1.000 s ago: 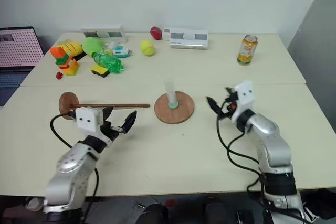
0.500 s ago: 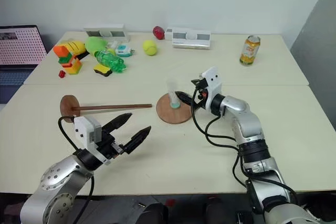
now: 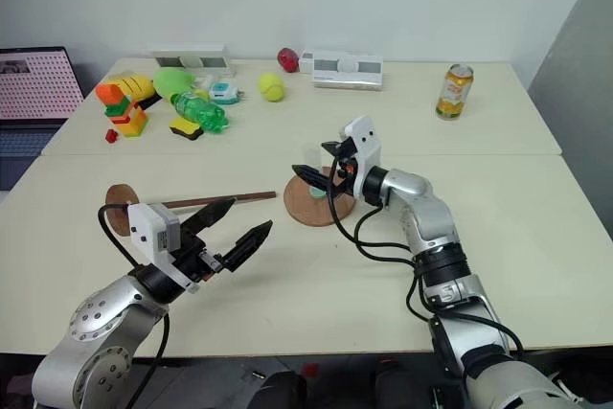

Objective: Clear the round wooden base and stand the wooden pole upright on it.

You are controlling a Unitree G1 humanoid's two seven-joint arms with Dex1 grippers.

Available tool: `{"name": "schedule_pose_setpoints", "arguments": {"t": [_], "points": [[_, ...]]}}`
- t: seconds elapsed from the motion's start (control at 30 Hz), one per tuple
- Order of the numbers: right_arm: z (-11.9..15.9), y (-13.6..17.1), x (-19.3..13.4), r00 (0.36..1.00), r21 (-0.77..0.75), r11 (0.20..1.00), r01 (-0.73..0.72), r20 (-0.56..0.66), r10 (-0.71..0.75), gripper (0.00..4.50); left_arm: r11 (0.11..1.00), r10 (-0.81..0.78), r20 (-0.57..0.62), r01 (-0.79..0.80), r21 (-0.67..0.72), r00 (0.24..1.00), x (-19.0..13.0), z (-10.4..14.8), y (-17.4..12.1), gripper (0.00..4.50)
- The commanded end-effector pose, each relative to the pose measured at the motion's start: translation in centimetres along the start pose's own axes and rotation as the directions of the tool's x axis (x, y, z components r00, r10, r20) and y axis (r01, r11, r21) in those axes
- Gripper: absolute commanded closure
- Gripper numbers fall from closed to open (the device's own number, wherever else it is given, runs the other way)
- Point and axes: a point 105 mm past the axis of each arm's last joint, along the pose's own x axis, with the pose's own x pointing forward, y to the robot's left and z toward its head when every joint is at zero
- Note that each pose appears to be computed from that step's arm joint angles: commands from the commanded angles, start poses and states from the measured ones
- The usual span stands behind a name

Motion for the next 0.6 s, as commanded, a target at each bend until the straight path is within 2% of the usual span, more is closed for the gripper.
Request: {"name": "schedule_pose_setpoints", "arguments": {"t": [0.03,0.1,0.2,0.6], "points": [[1.2,0.2,1.1,1.0,-0.101,0.995,-0.011,0.017,0.013,0.07,1.0,-0.025,0.029,0.025,0.009,0.999,0.1,0.8,-0.8,0.0],[1.2,0.0,1.2,1.0,-0.1,0.995,-0.007,0.022,0.01,0.07,1.0,-0.023,0.029,0.023,0.005,0.999,0.1,0.8,-0.9,0.0],[1.3,-0.2,1.4,1.0,-0.1,0.995,-0.001,0.029,0.004,0.56,1.0,-0.019,0.03,0.019,0.003,0.999,0.2,0.8,-1.0,0.0],[1.7,-1.3,0.4,0.998,-0.113,0.993,0.038,0.05,-0.033,3.26,1.0,-0.022,0.035,0.023,-0.015,0.999,0.6,0.7,-1.3,0.0]]}}
